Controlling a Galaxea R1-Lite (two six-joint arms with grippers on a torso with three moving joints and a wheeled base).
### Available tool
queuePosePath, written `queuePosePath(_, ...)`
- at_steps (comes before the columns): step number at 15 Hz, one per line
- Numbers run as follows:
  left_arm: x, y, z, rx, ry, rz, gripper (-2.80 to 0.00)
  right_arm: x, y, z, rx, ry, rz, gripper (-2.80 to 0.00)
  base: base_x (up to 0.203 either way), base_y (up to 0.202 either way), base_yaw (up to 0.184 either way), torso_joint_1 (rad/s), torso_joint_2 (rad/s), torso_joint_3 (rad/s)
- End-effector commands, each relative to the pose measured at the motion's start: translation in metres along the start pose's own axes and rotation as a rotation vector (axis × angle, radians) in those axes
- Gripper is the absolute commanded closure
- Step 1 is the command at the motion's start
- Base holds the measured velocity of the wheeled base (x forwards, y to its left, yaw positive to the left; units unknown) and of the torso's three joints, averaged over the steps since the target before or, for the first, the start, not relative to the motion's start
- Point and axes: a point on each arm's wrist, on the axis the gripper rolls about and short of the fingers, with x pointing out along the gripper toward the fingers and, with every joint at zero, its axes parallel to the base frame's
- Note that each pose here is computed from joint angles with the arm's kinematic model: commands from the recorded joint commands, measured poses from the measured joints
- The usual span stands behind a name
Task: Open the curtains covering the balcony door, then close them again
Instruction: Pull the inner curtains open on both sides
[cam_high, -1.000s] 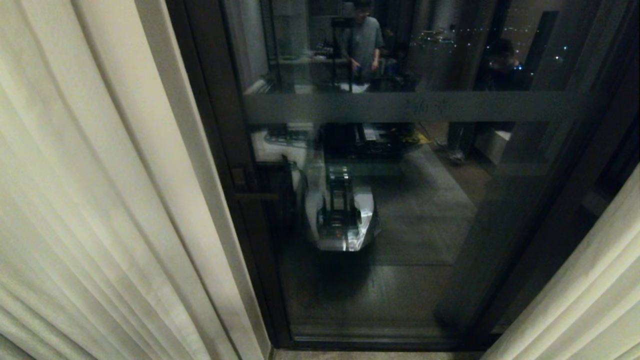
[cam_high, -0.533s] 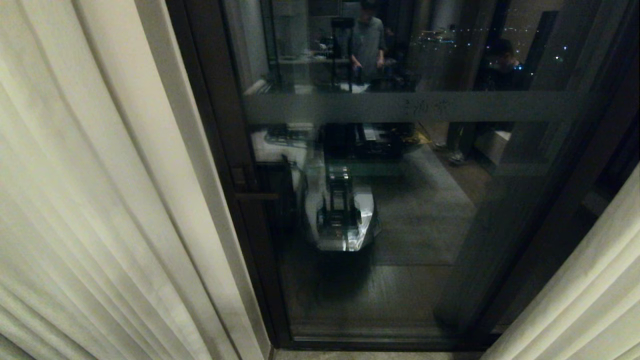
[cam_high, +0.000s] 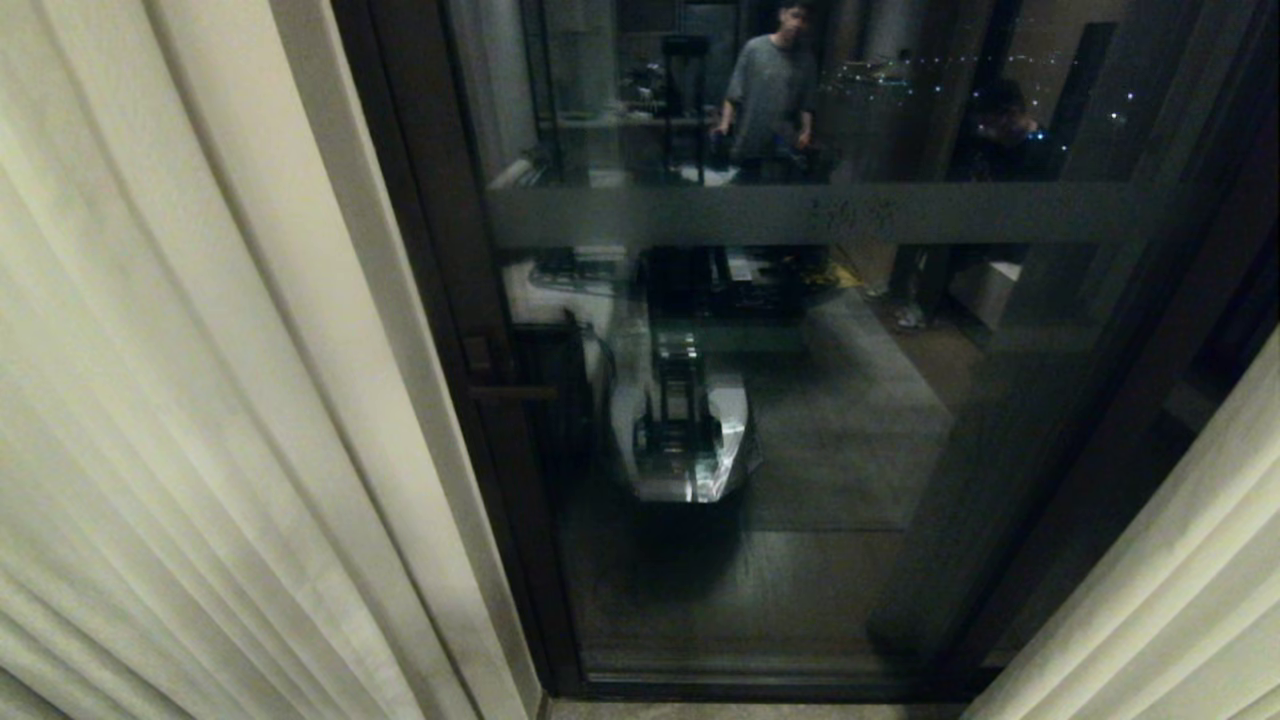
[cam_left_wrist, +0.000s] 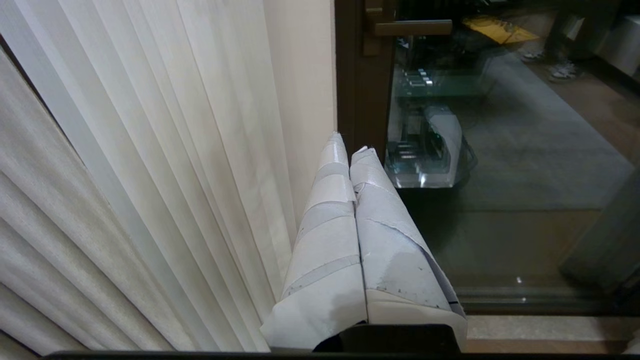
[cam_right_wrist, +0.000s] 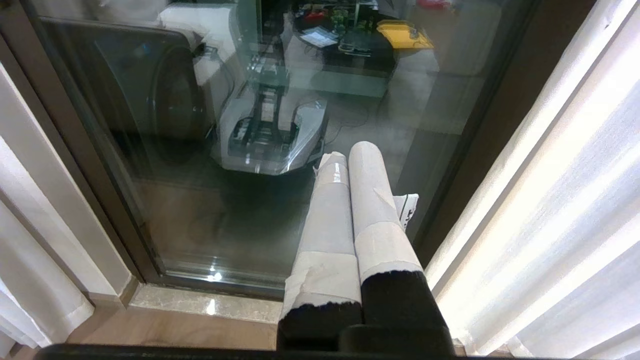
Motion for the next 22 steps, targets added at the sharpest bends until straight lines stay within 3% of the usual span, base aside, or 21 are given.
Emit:
queuePosePath(1,-0.0001,0.0000,-0.0001,-0.001,-0.002,0.001,0.00,0.0001,0.0000,0.0000,-0.001,0.001,0.001,0.00,0.000,0.000,0.000,0.000,0.00,0.000)
queuePosePath(10,-0.0001,0.0000,-0.0001,-0.009,-0.002,0.001,0.00,0.0000,0.0000,0.0000,-0.001,0.000,0.001,0.00,0.001,-0.020,0.002,0.000,0.00,0.001)
queuePosePath(22,-0.0001,-0.0001,-0.0003,-0.004,0.000,-0.002,0.00,0.0001,0.0000,0.0000,-0.001,0.001,0.001,0.00,0.000,-0.188,0.001,0.003,0.00,0.003)
